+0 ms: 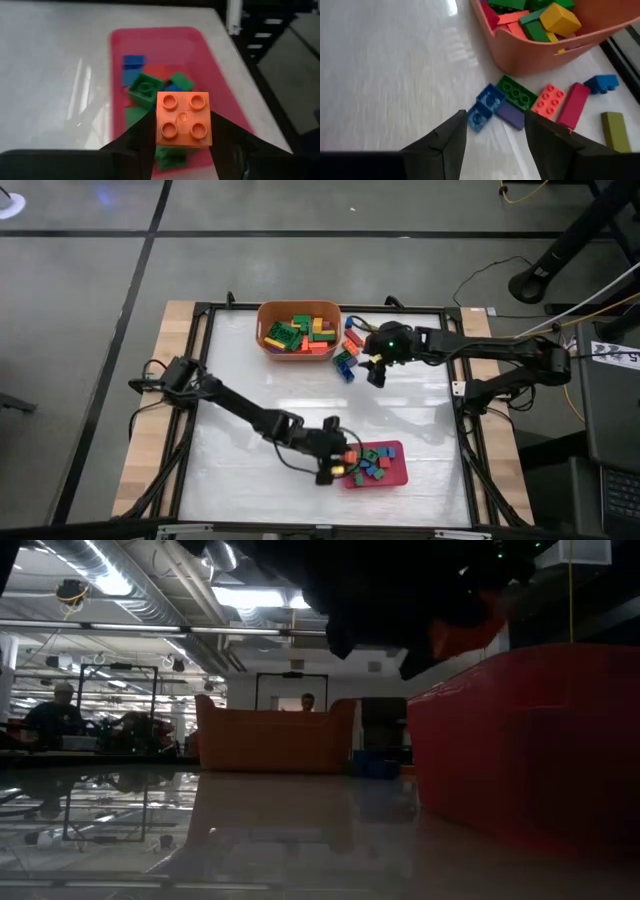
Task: Sort blocks by size
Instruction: Put the small orange game piece into the red bin, then put the small blue game piece into the red bin
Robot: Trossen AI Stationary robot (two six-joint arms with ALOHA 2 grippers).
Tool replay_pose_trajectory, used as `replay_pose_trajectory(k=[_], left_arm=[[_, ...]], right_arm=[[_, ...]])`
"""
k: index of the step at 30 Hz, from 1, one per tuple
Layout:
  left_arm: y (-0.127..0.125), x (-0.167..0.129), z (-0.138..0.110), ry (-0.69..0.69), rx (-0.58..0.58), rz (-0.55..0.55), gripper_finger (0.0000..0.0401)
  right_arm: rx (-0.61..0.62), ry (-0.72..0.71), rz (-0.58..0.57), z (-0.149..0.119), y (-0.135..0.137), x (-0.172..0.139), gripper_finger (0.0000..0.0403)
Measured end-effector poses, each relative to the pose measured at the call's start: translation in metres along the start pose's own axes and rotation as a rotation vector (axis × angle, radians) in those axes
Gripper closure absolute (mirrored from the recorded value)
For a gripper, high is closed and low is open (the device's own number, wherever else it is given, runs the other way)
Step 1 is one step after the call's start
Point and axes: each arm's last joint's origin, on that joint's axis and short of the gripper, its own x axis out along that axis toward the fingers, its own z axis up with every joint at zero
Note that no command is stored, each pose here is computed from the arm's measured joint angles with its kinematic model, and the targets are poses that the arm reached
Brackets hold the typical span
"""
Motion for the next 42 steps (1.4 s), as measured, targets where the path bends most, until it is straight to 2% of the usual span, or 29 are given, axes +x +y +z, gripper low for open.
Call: replay_pose_trajectory(k=[5, 9, 13, 19, 23, 28, 34, 42], left_arm=[[-0.003, 0.010, -0.012, 0.032, 0.026, 0.008, 0.0255], [0.002, 0.016, -0.019, 0.054, -0.005, 0.026, 0.0222], [0.006, 0.013, -0.015, 0.056, -0.027, 0.034, 0.0191], [0.016, -0.015, 0.007, 0.080, -0.014, 0.056, 0.0181], [0.025, -0.040, 0.015, 0.154, 0.028, 0.097, 0.0180], [0.036, -0.072, 0.027, 0.196, 0.096, 0.229, 0.0180], [0.052, -0.109, 0.037, 0.237, 0.133, 0.406, 0.0180], [0.059, -0.124, 0.041, 0.251, 0.145, 0.426, 0.0180]], right_arm=[[0.042, 0.018, -0.003, -0.001, 0.000, 0.014, 0.0205], [0.087, 0.066, -0.009, -0.005, 0.000, 0.030, 0.0205], [0.129, 0.087, -0.065, -0.008, -0.001, 0.049, 0.0205], [0.223, 0.098, -0.178, -0.013, -0.004, 0.072, 0.0205], [0.307, 0.099, -0.197, -0.015, -0.004, 0.081, 0.0205], [0.382, 0.128, -0.205, -0.020, -0.004, 0.091, 0.0205], [0.371, 0.178, -0.173, -0.029, 0.010, 0.105, 0.0205], [0.328, 0.148, -0.195, -0.032, 0.035, 0.114, 0.0205]])
